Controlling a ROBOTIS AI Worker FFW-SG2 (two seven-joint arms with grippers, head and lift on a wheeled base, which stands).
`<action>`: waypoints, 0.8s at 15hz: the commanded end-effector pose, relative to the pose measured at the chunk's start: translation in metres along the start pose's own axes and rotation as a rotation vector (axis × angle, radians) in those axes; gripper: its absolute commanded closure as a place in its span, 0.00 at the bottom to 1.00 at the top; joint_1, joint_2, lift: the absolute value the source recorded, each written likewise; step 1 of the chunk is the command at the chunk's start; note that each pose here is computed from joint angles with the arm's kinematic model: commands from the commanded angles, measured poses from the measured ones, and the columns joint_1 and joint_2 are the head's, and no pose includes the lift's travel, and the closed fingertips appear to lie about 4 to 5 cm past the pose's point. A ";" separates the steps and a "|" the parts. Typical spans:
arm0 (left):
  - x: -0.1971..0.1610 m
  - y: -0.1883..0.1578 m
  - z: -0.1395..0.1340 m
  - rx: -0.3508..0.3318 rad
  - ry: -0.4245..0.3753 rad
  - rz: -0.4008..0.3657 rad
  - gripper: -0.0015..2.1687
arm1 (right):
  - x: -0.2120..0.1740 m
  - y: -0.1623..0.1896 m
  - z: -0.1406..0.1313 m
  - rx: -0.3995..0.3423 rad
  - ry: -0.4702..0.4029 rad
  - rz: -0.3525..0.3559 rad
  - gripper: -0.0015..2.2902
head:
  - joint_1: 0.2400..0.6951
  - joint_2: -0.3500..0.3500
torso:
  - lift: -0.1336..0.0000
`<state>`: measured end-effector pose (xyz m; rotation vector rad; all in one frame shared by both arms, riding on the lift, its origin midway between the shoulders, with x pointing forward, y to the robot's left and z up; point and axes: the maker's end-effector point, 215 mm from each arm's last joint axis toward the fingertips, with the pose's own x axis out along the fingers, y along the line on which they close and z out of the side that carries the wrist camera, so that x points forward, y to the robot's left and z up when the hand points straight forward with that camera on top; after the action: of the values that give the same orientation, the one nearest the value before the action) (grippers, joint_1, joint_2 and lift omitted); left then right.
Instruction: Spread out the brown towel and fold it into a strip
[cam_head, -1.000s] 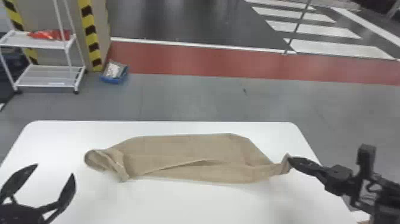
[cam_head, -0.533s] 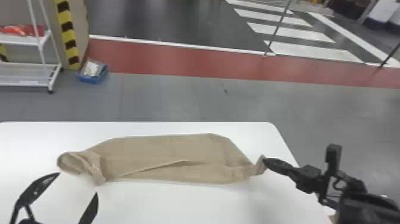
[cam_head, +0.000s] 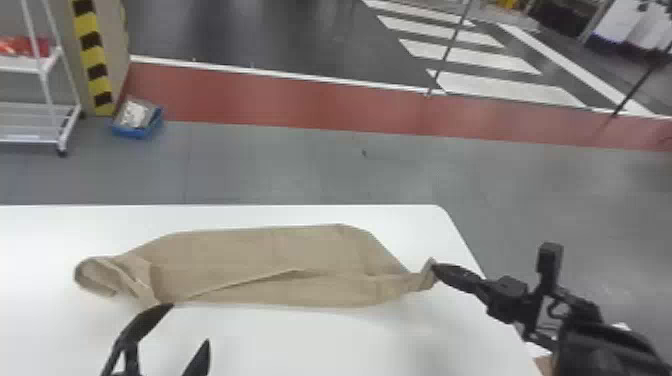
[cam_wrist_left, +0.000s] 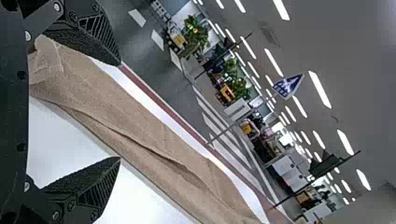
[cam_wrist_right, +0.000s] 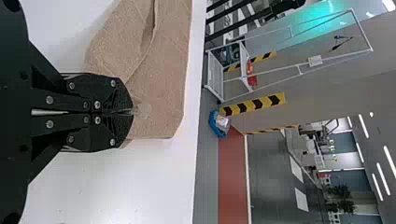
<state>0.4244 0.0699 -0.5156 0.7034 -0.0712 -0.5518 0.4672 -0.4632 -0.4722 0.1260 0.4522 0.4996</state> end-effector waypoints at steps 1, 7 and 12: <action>0.014 0.006 -0.014 0.092 0.031 0.022 0.09 | 0.000 0.001 -0.001 0.011 -0.006 0.004 0.84 | 1.00 0.00 | 1.00; 0.016 0.031 -0.069 0.413 0.135 0.098 0.09 | -0.003 0.004 0.000 0.048 -0.016 0.024 0.84 | 1.00 0.00 | 1.00; 0.009 0.041 -0.074 0.523 0.134 0.149 0.10 | -0.008 0.002 -0.001 0.080 -0.024 0.024 0.84 | 1.00 0.00 | 1.00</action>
<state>0.4692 0.1354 -0.5472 1.2241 -0.1408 -0.3430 0.4602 -0.4650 -0.4688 0.2073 0.4455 0.5071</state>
